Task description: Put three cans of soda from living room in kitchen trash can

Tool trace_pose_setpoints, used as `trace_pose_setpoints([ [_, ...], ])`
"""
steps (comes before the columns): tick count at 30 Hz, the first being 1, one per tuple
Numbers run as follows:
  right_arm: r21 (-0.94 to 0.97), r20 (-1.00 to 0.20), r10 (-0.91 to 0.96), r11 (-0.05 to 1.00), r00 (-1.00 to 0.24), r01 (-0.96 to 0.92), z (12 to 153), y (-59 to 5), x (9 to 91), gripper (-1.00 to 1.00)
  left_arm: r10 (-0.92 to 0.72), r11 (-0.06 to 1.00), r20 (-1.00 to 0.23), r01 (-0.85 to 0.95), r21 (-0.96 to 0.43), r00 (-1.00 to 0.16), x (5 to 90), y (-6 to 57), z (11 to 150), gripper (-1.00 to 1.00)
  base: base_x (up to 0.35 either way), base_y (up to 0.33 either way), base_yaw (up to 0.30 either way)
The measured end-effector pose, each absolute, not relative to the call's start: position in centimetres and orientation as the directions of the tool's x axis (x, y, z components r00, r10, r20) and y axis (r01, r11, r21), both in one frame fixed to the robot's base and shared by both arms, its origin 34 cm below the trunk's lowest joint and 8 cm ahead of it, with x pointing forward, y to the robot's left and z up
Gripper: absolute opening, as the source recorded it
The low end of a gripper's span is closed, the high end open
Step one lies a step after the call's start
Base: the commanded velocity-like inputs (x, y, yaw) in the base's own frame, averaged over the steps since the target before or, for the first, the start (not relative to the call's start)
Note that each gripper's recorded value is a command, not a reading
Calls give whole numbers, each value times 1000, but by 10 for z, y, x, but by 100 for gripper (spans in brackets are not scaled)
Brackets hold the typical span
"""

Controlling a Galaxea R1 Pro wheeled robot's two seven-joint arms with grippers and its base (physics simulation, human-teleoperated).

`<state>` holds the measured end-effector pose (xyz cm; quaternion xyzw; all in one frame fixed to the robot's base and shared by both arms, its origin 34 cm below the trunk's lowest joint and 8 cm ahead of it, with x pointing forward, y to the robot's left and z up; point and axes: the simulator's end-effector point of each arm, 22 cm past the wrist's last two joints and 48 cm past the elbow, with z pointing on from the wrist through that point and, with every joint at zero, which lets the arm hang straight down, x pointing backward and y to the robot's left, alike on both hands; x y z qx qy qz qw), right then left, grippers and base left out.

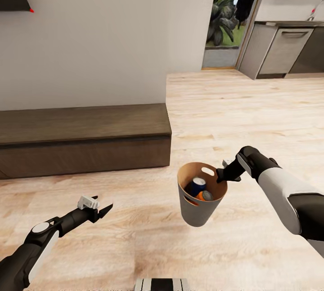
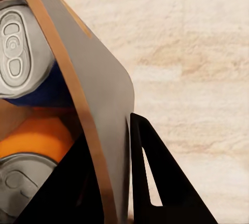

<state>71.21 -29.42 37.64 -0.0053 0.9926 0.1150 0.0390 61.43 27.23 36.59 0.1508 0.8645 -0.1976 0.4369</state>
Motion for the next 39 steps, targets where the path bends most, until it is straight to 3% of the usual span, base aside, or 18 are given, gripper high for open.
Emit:
trace_pose_setpoints([
  [39,190,-140,-7,981,-990,-34,370,-316,740,-100,86,879,-766,411,-242,-637,600,275,325,100,0,0,0],
])
